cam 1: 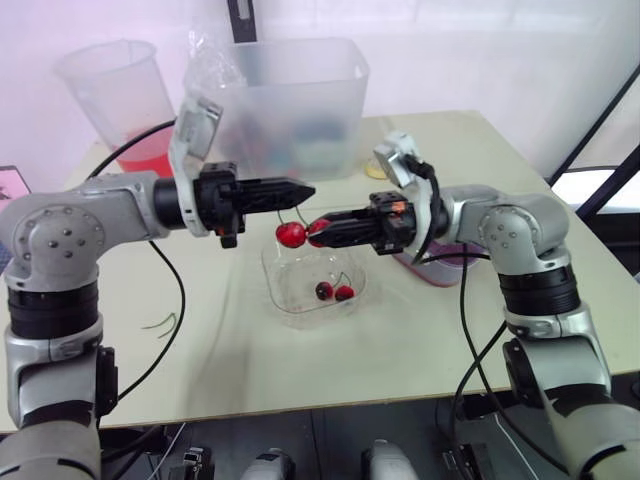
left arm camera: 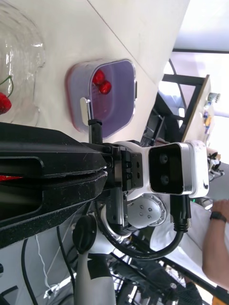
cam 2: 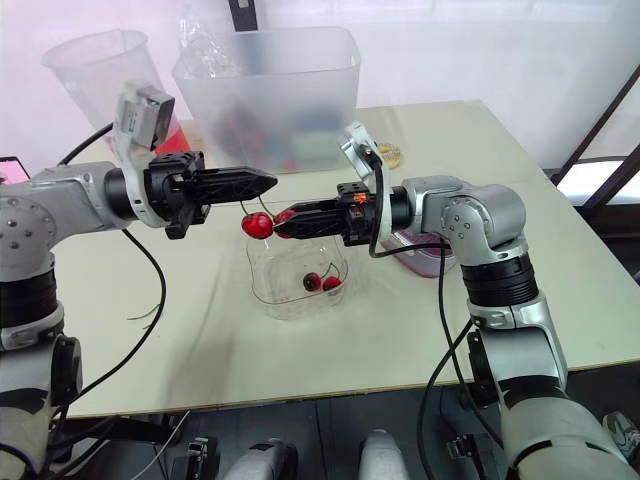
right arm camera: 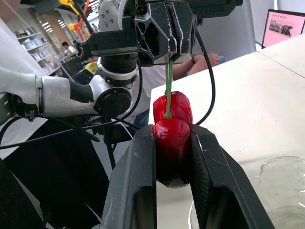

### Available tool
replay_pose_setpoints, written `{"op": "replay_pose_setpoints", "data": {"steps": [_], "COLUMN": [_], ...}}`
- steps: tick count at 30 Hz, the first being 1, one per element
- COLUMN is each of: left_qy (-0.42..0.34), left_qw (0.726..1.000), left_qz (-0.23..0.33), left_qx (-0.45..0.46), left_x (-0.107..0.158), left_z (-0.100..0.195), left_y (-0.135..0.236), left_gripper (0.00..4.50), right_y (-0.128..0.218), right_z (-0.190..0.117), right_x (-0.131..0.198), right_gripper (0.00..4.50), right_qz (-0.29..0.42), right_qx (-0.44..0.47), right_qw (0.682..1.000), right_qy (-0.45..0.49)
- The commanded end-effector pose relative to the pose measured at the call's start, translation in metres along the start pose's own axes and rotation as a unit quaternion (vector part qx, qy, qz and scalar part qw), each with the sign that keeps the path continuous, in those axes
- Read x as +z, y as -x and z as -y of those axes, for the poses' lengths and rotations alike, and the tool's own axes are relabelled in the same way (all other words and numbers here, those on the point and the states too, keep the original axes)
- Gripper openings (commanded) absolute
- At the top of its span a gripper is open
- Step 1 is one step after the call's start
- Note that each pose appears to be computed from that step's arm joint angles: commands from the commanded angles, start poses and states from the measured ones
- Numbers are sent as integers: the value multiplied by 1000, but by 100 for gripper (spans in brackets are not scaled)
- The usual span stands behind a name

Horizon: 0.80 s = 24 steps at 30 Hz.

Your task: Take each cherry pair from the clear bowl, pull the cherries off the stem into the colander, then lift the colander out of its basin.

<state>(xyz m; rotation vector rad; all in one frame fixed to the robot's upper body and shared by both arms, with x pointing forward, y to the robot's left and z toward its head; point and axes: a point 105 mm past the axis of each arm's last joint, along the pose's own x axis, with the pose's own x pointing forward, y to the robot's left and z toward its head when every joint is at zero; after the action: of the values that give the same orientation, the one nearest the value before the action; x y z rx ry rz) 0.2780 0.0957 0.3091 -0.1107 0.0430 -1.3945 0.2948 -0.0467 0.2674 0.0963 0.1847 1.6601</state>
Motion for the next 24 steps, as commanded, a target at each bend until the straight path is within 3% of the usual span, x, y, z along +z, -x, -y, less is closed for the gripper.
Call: {"op": "replay_pose_setpoints", "data": {"steps": [1,8,14,20,24], "left_qy": [-17,-19,-21,-23,-22], "left_qw": [1000,1000,1000,1000,1000], "left_qz": [1,6,9,12,20], "left_qx": [-6,-7,-5,1,9], "left_x": [5,7,8,5,5], "left_z": [6,7,7,7,5], "left_y": [0,0,1,0,1], "left_gripper": [0,0,0,0,0], "right_y": [7,24,42,103,152], "right_z": [1,7,17,55,83], "right_x": [-8,-27,-28,-3,-6], "right_gripper": [41,41,41,41,41], "right_qz": [-6,31,34,-4,-73], "right_qx": [-3,-2,-48,-214,-344], "right_qw": [1000,997,996,977,935], "right_qy": [0,-69,-61,1,40]}}
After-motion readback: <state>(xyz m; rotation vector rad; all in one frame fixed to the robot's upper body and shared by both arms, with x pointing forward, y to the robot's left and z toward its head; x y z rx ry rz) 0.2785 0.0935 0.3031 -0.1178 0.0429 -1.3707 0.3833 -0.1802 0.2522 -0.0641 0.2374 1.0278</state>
